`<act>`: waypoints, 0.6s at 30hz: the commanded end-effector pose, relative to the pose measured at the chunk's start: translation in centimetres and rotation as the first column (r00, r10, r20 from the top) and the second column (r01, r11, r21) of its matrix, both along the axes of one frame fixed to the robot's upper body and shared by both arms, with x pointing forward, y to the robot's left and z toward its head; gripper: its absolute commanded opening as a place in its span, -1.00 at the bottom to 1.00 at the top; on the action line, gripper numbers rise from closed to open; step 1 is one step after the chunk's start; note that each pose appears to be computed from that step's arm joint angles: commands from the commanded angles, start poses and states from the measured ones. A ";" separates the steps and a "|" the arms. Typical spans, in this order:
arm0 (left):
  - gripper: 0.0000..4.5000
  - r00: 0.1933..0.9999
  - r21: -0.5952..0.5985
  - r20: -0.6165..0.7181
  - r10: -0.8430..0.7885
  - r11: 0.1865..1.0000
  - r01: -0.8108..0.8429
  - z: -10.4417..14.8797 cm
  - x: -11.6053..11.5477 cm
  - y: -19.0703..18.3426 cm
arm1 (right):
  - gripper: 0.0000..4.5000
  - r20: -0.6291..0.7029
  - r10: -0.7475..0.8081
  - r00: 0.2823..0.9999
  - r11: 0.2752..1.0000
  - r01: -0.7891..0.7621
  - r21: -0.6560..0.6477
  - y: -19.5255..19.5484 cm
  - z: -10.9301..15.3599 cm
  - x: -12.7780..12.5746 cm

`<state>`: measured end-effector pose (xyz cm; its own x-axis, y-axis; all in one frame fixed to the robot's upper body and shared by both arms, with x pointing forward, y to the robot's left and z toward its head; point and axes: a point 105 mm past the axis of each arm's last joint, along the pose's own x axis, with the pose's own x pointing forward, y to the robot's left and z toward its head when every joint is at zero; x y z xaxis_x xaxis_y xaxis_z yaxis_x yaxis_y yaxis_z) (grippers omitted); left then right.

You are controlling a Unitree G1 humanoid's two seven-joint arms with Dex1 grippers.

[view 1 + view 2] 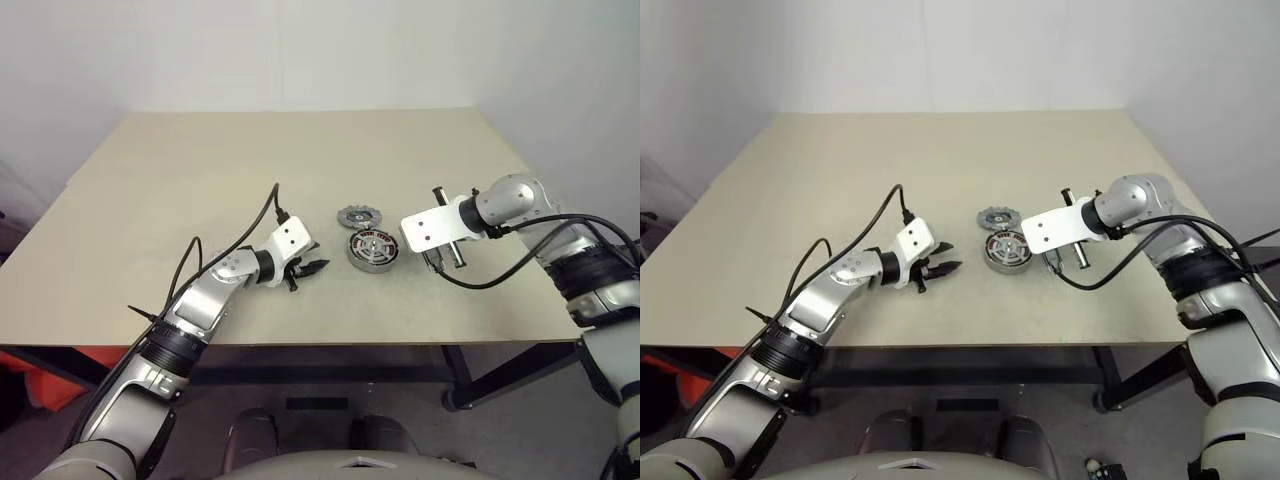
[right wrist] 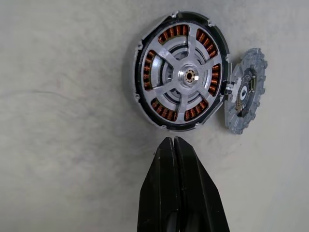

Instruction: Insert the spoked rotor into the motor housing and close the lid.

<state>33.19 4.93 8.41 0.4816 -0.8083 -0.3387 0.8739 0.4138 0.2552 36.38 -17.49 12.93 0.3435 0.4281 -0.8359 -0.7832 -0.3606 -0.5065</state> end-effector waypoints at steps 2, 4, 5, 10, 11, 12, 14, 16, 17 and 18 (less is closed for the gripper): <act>-0.10 0.998 -0.009 0.057 -0.023 1.000 0.023 1.4 0.0 -0.2 | -1.00 0.017 0.024 1.000 1.000 -0.024 -0.018 0.5 0.4 0.9; -0.08 0.998 -0.015 0.054 -0.017 1.000 0.018 1.4 -0.1 -0.2 | -0.92 0.013 0.027 1.000 0.999 -0.027 -0.044 0.3 -0.1 1.1; -0.08 0.999 -0.019 0.051 -0.014 1.000 0.015 1.4 -0.2 -0.3 | -0.83 0.018 0.027 0.999 0.998 -0.026 -0.053 0.1 -0.3 1.2; -0.08 0.999 -0.024 0.041 0.004 1.000 -0.003 1.1 -0.3 -0.1 | -0.30 0.044 0.051 0.998 0.997 -0.048 -0.067 0.2 -0.1 1.5; -0.08 0.999 -0.023 0.040 0.007 1.000 -0.006 1.1 -0.3 -0.1 | -0.30 0.044 0.059 0.997 0.996 -0.056 -0.072 0.2 0.0 1.5; -0.08 0.999 -0.023 0.039 0.010 1.000 -0.010 1.0 -0.3 0.0 | -0.30 0.043 0.070 0.997 0.995 -0.066 -0.078 0.3 0.1 1.4; -0.08 0.999 -0.022 0.038 0.018 1.000 -0.017 1.0 -0.2 0.1 | -0.30 0.039 0.089 0.995 0.993 -0.086 -0.084 0.4 0.1 1.2; -0.08 0.999 -0.021 0.038 0.023 1.000 -0.022 0.9 -0.1 0.2 | -0.30 0.033 0.103 0.994 0.991 -0.099 -0.090 0.5 -0.1 1.1; -0.08 0.999 -0.021 0.039 0.026 0.999 -0.025 0.9 -0.1 0.2 | -0.30 0.028 0.108 0.994 0.990 -0.105 -0.094 0.6 -0.4 1.1; -0.08 0.999 -0.022 0.039 0.028 0.999 -0.027 0.9 -0.1 0.2 | -0.30 0.025 0.111 0.993 0.990 -0.108 -0.095 0.7 -0.5 1.1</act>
